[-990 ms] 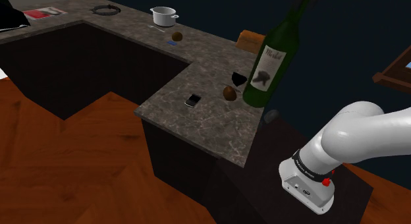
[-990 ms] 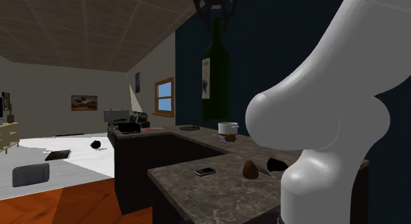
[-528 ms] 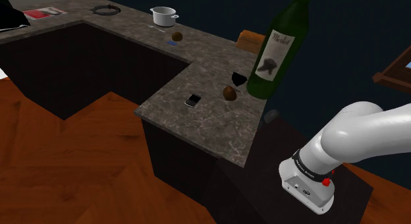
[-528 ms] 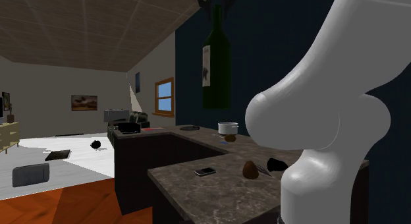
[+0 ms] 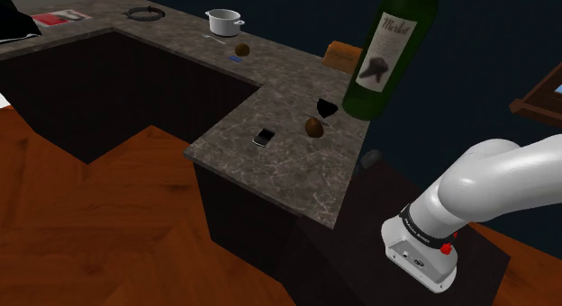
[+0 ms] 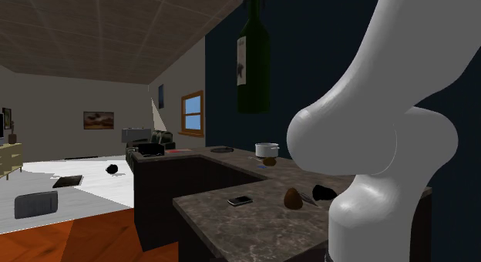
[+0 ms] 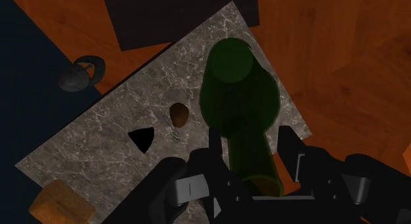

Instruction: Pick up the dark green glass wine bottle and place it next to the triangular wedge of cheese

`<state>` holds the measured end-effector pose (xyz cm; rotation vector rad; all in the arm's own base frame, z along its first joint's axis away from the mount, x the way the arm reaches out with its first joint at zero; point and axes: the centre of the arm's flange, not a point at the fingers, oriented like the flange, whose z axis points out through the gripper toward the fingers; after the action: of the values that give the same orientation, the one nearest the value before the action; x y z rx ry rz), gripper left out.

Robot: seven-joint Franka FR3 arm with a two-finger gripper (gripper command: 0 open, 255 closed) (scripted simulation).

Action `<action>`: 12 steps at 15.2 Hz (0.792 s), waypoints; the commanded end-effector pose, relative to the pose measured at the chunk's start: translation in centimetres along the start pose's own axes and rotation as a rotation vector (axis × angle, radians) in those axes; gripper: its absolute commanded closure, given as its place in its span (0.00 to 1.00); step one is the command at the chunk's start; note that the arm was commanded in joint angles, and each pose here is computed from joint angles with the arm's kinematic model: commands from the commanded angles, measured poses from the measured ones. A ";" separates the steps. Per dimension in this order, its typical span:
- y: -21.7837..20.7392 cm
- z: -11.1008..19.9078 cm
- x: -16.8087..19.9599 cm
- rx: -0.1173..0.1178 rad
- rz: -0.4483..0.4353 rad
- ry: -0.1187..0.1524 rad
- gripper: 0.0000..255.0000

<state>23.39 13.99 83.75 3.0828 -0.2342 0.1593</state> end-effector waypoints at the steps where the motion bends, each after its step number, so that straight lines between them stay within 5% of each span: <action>1: 0.0 -1.1 0.0 0.000 0.000 0.000 1.00; 12: 9.5 5.8 5.7 0.000 0.000 0.000 1.00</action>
<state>27.77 4.71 79.55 3.0828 -0.2373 0.1580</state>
